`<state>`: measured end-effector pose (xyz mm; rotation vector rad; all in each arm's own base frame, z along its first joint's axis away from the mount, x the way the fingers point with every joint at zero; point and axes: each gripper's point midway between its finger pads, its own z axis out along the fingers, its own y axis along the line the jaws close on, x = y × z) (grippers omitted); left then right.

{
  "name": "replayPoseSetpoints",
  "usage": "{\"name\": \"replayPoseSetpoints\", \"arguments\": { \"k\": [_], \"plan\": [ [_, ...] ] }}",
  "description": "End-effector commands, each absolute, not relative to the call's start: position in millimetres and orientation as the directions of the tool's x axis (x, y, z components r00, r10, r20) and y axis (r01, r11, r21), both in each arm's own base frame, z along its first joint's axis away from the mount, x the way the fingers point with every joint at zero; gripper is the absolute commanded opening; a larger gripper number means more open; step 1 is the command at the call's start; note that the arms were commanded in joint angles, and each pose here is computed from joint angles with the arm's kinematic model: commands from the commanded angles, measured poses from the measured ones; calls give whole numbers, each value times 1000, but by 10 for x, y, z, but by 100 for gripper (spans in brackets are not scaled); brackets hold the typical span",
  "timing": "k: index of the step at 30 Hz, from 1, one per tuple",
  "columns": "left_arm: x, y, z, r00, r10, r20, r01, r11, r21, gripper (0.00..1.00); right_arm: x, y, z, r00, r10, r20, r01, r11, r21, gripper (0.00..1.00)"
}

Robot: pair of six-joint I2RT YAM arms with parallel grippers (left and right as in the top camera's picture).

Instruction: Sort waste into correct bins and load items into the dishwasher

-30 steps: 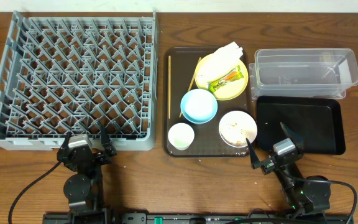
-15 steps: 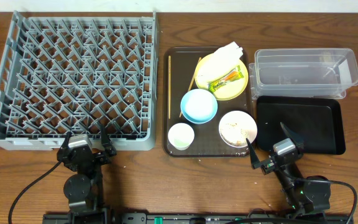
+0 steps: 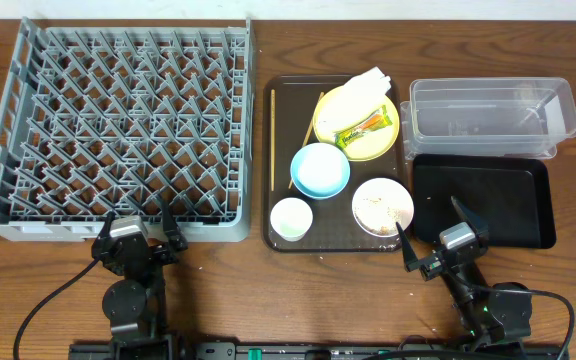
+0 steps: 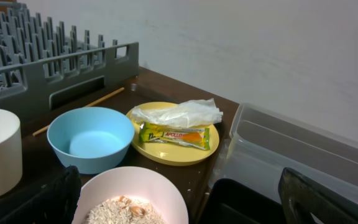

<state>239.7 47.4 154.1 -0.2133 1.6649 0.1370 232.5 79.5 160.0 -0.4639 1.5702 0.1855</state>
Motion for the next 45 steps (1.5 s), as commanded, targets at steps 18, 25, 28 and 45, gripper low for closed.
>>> {"name": "replayPoseSetpoints", "arguments": {
  "k": [18, 25, 28, 45],
  "plan": [
    [2387, 497, 1362, -142, -77, -987, -237, 971, -42, 91, 2324, 798, 1620, 12, -160, -987, -399, 904, -151, 99],
    [2388, 494, 1365, -138, -88, -986, -237, 970, -53, 90, 2325, 800, 1849, 104, -145, -984, -384, 907, -174, 99],
    [2396, 494, 1424, -113, -93, -989, -236, 970, -64, 90, 2321, 799, 1933, 138, -139, -981, -378, 908, -182, 99],
    [2305, 35, 2769, 103, -70, -992, 37, 997, -67, 91, 2213, 777, 2643, 234, -44, -971, -371, 919, -132, 99]
  ]
}}
